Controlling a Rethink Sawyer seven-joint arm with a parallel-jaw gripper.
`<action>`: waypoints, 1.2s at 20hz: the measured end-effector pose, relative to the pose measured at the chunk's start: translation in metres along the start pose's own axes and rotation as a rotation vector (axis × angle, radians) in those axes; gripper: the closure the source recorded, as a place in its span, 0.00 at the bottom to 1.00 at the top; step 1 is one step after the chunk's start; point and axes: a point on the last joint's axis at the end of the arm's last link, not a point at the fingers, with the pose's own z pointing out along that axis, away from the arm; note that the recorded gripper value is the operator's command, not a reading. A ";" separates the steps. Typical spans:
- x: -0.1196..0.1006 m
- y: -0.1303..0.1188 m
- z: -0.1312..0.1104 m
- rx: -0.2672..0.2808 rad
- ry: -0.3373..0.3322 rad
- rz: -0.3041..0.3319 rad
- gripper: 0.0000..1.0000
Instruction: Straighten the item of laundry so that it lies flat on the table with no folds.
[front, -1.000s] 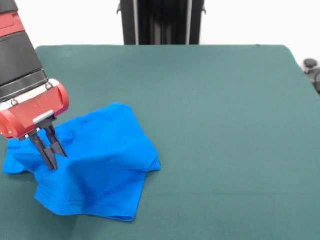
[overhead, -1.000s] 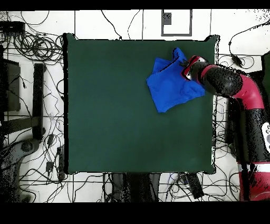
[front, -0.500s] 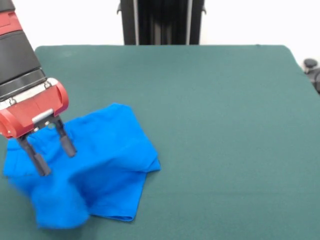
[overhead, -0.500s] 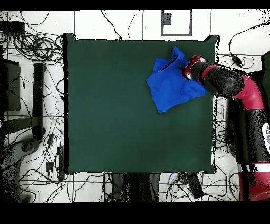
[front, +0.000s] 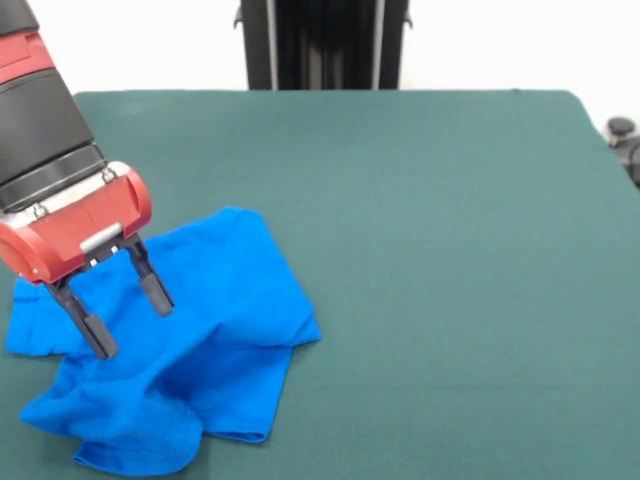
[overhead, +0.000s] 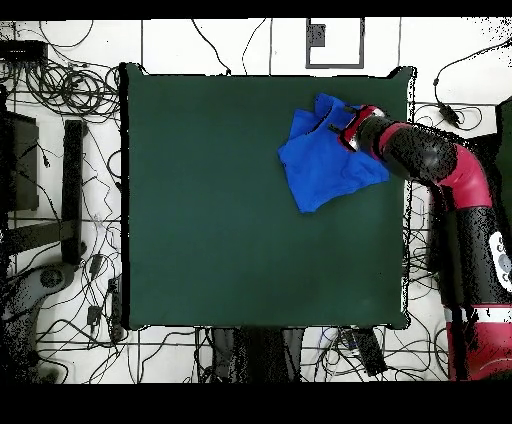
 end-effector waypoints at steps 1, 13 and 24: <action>-0.001 0.000 0.000 0.000 -0.002 0.000 0.00; -0.004 -0.006 -0.009 0.015 0.008 -0.012 0.00; -0.025 -0.018 -0.066 0.104 0.099 -0.120 0.00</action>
